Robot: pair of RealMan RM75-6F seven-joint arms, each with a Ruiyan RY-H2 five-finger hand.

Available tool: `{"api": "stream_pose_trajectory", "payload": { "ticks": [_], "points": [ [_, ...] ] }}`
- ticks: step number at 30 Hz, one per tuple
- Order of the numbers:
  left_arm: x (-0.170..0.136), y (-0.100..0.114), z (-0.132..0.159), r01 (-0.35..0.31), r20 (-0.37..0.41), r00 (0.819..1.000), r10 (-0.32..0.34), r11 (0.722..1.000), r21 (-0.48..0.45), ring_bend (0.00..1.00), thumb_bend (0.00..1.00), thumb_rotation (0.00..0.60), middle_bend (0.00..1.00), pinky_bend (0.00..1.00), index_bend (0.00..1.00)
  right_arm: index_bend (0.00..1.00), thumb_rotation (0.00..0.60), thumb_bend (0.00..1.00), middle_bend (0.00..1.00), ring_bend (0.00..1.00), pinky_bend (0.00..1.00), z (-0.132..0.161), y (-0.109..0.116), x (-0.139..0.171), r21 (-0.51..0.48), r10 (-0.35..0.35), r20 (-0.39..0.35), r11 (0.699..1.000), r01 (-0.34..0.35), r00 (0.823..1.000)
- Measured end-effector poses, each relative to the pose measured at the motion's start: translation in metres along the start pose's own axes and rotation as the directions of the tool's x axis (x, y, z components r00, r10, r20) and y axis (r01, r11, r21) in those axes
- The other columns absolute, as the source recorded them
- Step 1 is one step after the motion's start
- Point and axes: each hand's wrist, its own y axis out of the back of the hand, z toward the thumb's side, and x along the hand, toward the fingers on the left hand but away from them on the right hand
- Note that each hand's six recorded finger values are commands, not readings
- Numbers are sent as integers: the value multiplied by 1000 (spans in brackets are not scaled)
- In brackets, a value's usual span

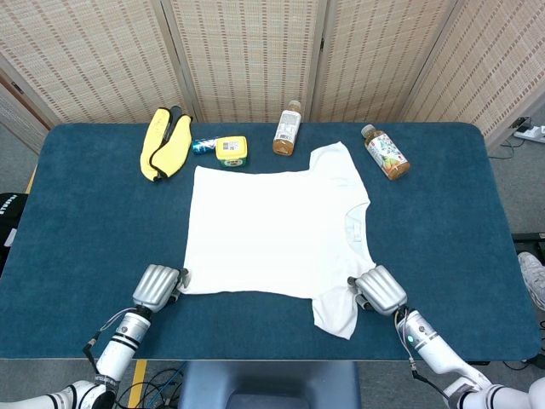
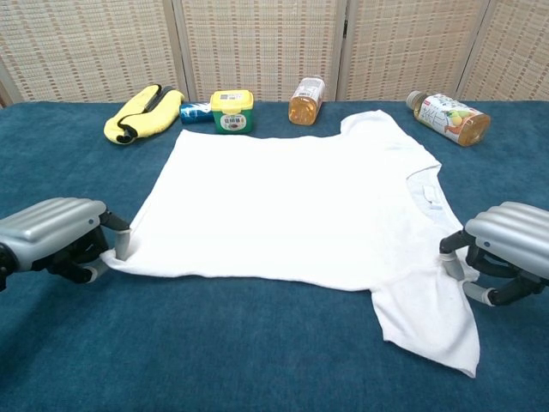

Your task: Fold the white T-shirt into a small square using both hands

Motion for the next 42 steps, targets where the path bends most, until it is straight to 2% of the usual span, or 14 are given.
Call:
{"api": "stream_pose_trajectory", "payload": {
  "ticks": [8,17,21,29,36,42],
  "points": [
    [-1,7,-2,-13,-4,1000,12,999,-42,888,548,600,959,988,621,651,600,611,965,995,1000,0,8,4,-25,-32,-2,999,32,999],
    [-7,18,-9,-27,-10,1000,26,994,-110,888,548,600,959,988,624,686,600,618,972,996,1000,1,29,20,-73,-70,-5,995,69,998],
    [-11,25,-16,-27,-18,1000,25,988,-151,888,548,600,959,988,626,699,600,619,979,998,1000,3,42,27,-102,-88,-9,991,86,996],
    [-21,43,-41,-52,-57,997,43,984,-168,888,548,600,959,988,630,709,600,619,981,999,1000,16,65,35,-155,-130,-35,980,123,991],
    [-41,56,-67,-84,-108,992,66,981,-177,888,549,600,959,988,629,719,600,620,984,999,1000,30,82,37,-183,-167,-77,971,151,983],
    [-68,54,-79,-68,-122,991,47,983,-170,888,548,600,959,988,627,724,600,620,987,999,1000,38,88,47,-179,-160,-115,974,138,980]
  ]
}}
